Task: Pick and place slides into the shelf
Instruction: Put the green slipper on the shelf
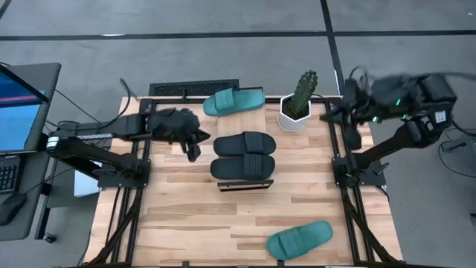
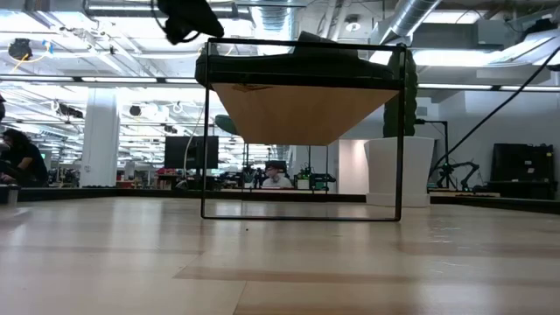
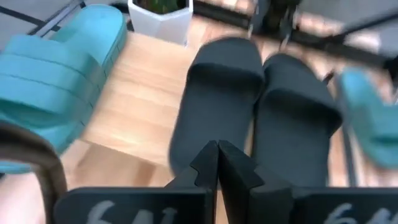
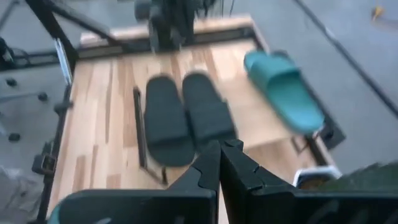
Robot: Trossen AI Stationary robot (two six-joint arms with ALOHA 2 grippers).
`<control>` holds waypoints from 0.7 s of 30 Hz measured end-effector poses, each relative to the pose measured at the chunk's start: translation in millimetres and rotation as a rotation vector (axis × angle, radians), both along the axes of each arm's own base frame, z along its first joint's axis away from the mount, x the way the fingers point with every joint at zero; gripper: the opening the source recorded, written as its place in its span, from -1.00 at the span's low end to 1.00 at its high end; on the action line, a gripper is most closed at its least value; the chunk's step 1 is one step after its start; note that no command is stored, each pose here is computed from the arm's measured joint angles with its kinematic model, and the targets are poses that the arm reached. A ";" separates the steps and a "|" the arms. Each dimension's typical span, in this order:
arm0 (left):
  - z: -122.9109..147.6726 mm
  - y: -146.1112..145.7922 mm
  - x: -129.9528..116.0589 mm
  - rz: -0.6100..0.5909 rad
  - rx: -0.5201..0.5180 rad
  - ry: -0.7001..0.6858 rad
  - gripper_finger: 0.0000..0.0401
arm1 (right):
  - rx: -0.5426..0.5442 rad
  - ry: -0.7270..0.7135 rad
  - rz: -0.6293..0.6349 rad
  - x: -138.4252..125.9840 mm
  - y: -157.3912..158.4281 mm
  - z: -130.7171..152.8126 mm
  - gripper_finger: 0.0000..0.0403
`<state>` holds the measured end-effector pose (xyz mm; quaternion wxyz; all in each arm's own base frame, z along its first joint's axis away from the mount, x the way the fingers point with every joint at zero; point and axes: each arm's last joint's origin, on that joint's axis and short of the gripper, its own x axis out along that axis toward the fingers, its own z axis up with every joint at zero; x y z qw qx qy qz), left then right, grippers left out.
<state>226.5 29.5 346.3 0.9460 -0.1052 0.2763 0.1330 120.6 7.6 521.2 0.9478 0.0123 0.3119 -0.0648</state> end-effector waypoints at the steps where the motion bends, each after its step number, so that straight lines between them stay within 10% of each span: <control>1: -3.2 -5.2 -2.7 0.017 -0.014 -0.035 -1.00 | 0.006 0.023 0.001 1.7 5.4 -6.4 -1.00; 9: -14.4 -52.7 -16.2 0.128 -0.065 -0.261 -1.00 | 0.064 0.108 0.038 13.5 45.1 -83.7 -1.00; 21: -22.5 -105.3 -24.7 0.156 -0.181 -0.332 -1.00 | 0.626 0.020 -0.022 11.5 101.6 -193.4 -1.00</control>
